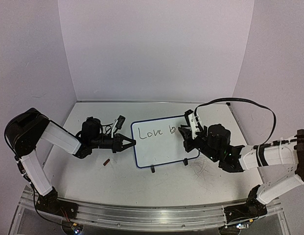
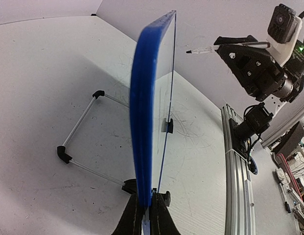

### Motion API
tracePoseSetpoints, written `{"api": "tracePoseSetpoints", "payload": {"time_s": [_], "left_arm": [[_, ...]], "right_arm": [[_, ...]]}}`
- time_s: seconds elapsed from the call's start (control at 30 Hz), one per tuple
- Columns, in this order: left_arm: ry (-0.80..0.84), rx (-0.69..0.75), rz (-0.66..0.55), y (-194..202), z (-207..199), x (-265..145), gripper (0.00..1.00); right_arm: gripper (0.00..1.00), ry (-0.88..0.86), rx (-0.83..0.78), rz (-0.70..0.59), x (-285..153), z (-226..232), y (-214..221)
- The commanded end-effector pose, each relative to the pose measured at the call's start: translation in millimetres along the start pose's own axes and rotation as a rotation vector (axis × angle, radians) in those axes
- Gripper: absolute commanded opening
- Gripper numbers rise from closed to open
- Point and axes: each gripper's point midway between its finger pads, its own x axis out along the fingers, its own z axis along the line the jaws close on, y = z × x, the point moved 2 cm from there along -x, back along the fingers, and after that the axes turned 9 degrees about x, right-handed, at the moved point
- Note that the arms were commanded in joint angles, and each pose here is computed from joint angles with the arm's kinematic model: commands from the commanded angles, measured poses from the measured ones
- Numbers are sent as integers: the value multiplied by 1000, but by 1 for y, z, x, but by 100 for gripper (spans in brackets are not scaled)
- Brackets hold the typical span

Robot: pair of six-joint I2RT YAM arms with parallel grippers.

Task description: Write a sentence on the whiteboard

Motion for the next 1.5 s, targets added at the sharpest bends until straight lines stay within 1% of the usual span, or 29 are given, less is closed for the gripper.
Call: {"api": "tracePoseSetpoints", "payload": {"time_s": [0.0, 0.1, 0.27, 0.4, 0.47, 0.57, 0.63, 1.0, 1.3, 1.47], "left_arm": [[-55, 34, -14, -11, 7, -2, 0], [-59, 30, -14, -11, 8, -1, 0], [-62, 30, -14, -12, 9, -2, 0], [-63, 37, -17, -13, 8, -3, 0], [-65, 37, -17, -13, 8, -3, 0], [-68, 39, -17, -13, 7, -4, 0], [-69, 41, -17, -13, 8, -4, 0], [-68, 49, -20, -15, 8, -3, 0], [-67, 49, -17, -14, 8, -3, 0], [-66, 52, -20, -16, 7, -3, 0]], "right_arm": [[0, -27, 16, -69, 1, 5, -16], [0, -46, 21, -61, 2, 9, -15], [0, -4, 57, -83, 0, 0, -21], [0, -37, 63, -76, 7, 7, -22], [0, -2, 70, -72, 9, 2, -19], [0, 84, 96, -106, 4, -13, -25], [0, 108, 96, -111, 4, -18, -26], [0, 60, 76, -109, 14, -8, -27], [0, 63, 76, -133, 15, -8, -33], [0, 64, 72, -122, 20, -7, -29]]}}
